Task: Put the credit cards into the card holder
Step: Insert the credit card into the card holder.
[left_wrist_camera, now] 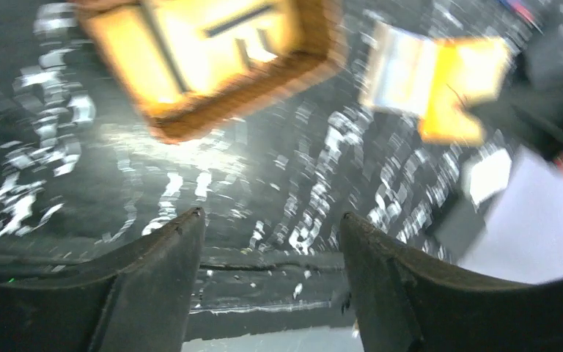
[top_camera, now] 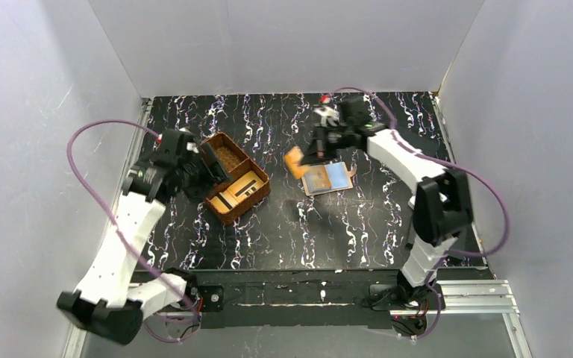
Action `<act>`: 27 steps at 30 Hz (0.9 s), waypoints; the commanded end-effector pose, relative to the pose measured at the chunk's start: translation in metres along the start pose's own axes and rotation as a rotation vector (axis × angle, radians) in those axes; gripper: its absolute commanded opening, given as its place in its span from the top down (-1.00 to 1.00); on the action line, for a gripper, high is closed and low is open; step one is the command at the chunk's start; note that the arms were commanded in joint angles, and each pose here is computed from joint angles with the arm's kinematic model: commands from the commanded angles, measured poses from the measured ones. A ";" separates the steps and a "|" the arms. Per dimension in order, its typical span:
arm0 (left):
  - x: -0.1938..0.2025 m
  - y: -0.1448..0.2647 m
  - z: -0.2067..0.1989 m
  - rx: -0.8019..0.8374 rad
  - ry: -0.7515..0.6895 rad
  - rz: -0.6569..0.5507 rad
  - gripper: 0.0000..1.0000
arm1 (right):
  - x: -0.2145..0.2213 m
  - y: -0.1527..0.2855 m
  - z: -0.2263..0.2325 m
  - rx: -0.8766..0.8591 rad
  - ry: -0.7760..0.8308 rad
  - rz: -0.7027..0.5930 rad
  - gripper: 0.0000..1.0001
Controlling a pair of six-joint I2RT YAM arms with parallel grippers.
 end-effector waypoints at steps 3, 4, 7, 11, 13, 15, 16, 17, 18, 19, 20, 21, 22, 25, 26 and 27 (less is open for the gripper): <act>0.051 0.011 -0.104 0.538 -0.276 0.007 -0.38 | 0.027 0.073 -0.065 0.003 0.055 -0.181 0.97; 0.061 0.007 -0.123 0.611 -0.308 0.040 -0.39 | 0.031 0.081 -0.070 -0.050 0.010 -0.211 0.97; 0.084 -0.013 -0.177 0.768 -0.324 0.152 -0.40 | 0.034 0.106 -0.076 -0.162 -0.057 -0.268 0.97; 0.101 -0.049 -0.216 0.862 -0.232 0.261 -0.40 | 0.020 0.131 -0.069 -0.198 -0.028 -0.374 0.97; 0.104 -0.057 -0.228 0.899 -0.202 0.298 -0.37 | 0.018 0.137 -0.062 -0.237 -0.025 -0.411 0.97; 0.102 -0.063 -0.235 0.906 -0.210 0.286 -0.36 | 0.018 0.141 -0.059 -0.272 -0.047 -0.439 0.97; 0.101 -0.065 -0.238 0.913 -0.207 0.277 -0.36 | 0.018 0.143 -0.055 -0.292 -0.051 -0.454 0.97; 0.100 -0.066 -0.241 0.928 -0.205 0.273 -0.35 | 0.017 0.145 -0.051 -0.316 -0.059 -0.470 0.97; 0.101 -0.068 -0.245 0.943 -0.199 0.280 -0.33 | 0.016 0.148 -0.046 -0.341 -0.055 -0.490 0.97; 0.102 -0.070 -0.247 0.953 -0.186 0.295 -0.31 | 0.015 0.150 -0.043 -0.364 -0.073 -0.504 0.97; 0.103 -0.072 -0.251 0.977 -0.176 0.307 -0.30 | 0.013 0.153 -0.038 -0.386 -0.077 -0.521 0.97; 0.103 -0.072 -0.256 1.019 -0.161 0.317 -0.29 | 0.012 0.155 -0.035 -0.408 -0.079 -0.535 0.97; 0.104 -0.071 -0.260 1.054 -0.144 0.331 -0.27 | 0.011 0.157 -0.032 -0.427 -0.092 -0.542 0.97; 0.106 -0.071 -0.267 1.116 -0.126 0.367 -0.07 | 0.010 0.161 -0.026 -0.485 -0.111 -0.563 0.97; 0.107 -0.073 -0.268 1.119 -0.124 0.371 -0.03 | 0.009 0.162 -0.025 -0.506 -0.112 -0.574 0.97; 0.107 -0.074 -0.268 1.120 -0.125 0.373 0.01 | 0.009 0.163 -0.023 -0.528 -0.121 -0.579 0.97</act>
Point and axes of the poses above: each gripper's point midway between its finger pads, its own y axis back along the fingers, its own z axis along the line the jaws close on, x = y × z, the point moved 5 cm from there along y, back along the fingers, and after that the axes turned 5 degrees about y, right-handed, at the moved point
